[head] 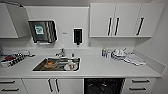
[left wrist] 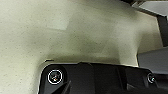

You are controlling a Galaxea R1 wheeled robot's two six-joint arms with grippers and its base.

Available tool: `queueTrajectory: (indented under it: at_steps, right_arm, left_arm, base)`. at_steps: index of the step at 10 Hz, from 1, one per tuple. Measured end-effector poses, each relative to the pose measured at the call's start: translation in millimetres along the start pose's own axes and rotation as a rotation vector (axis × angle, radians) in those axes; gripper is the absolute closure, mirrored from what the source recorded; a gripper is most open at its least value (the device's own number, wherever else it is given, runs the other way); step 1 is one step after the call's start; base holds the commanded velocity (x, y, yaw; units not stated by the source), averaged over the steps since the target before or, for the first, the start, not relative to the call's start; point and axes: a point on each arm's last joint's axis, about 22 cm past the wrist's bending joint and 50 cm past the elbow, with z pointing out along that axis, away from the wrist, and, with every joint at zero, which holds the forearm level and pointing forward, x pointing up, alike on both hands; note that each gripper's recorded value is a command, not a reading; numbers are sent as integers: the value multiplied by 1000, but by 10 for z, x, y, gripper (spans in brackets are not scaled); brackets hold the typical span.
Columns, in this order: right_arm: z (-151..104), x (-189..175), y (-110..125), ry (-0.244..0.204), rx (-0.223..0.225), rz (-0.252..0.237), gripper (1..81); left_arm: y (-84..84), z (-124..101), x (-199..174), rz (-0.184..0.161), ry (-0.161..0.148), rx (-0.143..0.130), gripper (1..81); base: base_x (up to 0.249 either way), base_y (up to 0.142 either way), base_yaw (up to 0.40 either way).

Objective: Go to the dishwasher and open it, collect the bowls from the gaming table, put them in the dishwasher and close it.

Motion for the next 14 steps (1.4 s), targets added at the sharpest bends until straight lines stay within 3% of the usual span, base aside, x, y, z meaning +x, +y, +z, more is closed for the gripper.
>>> queueTrajectory:
  at_steps: [5,8,14]
  right_arm:
    - [-333,133,-119,87,2,-35,10]
    - [-442,-65,-146,68,1,-29,10]
    - [-634,-651,-181,1,-4,-5,10]
  left_arm:
    - [160,-329,173,36,85,-15,10]
    - [187,-463,-4,30,67,-12,10]
    - [215,-729,-548,4,-1,-3,10]
  base:
    - [0,0,0]
    - [0,0,0]
    - [0,0,0]
